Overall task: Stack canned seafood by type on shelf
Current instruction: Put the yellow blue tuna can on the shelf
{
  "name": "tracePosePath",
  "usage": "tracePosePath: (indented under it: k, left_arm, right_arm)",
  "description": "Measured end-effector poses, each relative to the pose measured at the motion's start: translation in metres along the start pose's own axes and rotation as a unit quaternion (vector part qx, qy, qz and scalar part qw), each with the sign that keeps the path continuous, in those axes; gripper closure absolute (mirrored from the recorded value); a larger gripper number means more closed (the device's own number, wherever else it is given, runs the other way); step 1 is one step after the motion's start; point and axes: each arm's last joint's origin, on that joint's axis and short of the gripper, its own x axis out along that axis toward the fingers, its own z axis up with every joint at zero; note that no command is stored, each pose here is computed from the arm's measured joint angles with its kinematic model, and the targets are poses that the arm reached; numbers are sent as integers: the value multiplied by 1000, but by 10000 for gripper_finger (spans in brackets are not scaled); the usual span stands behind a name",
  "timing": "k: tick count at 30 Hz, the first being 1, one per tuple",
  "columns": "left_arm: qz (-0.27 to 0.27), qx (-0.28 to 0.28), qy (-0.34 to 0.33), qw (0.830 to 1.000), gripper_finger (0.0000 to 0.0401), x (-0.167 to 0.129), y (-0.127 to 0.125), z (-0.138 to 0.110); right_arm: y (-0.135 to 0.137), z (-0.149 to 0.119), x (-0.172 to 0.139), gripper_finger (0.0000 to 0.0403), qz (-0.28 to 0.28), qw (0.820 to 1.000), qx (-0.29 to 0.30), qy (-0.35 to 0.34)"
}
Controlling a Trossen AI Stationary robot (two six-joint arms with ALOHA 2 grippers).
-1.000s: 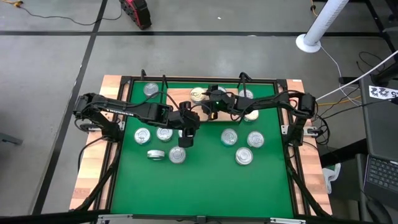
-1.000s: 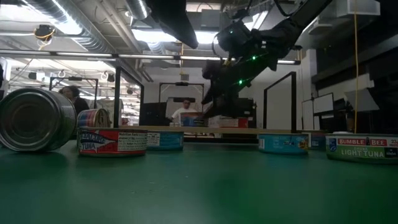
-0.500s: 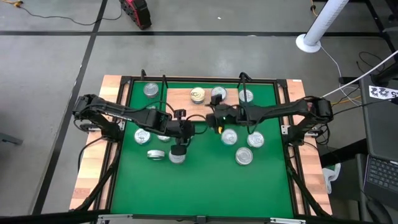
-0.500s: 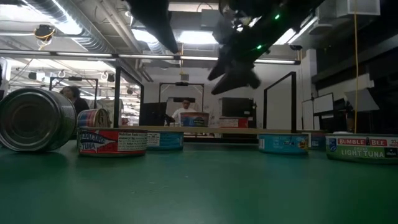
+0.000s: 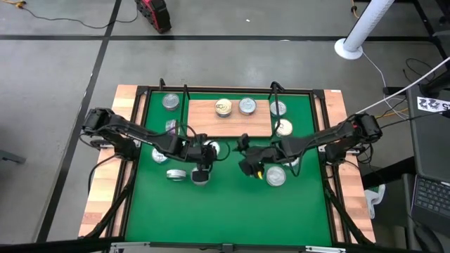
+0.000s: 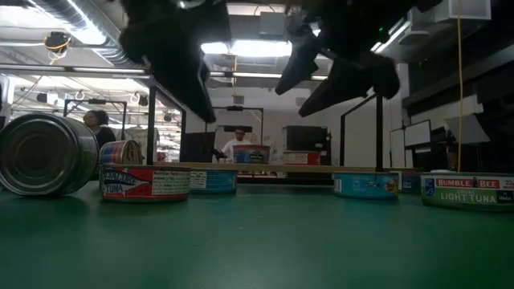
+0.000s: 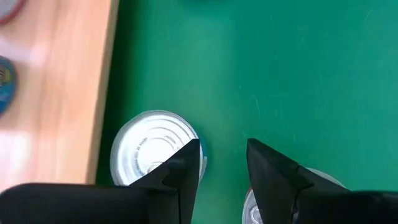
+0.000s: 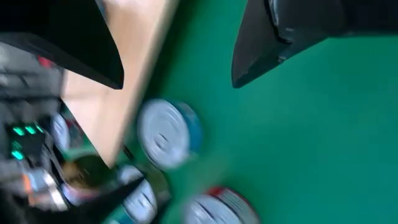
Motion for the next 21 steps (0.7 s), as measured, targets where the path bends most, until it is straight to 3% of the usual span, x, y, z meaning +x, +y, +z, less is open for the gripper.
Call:
tracePosePath:
  k: [7,15,21]
  left_arm:
    - [1,-2,-10,1000,274,17,-2,-19]
    - [13,24,-12,1000,274,32,-3,-34]
    - [51,50,-8,997,274,41,-3,-36]
  right_arm:
    - [7,5,1,107,64,997,-3,-54]
    - [5,7,3,107,55,996,1,-67]
    - [4,9,3,107,51,996,16,-73]
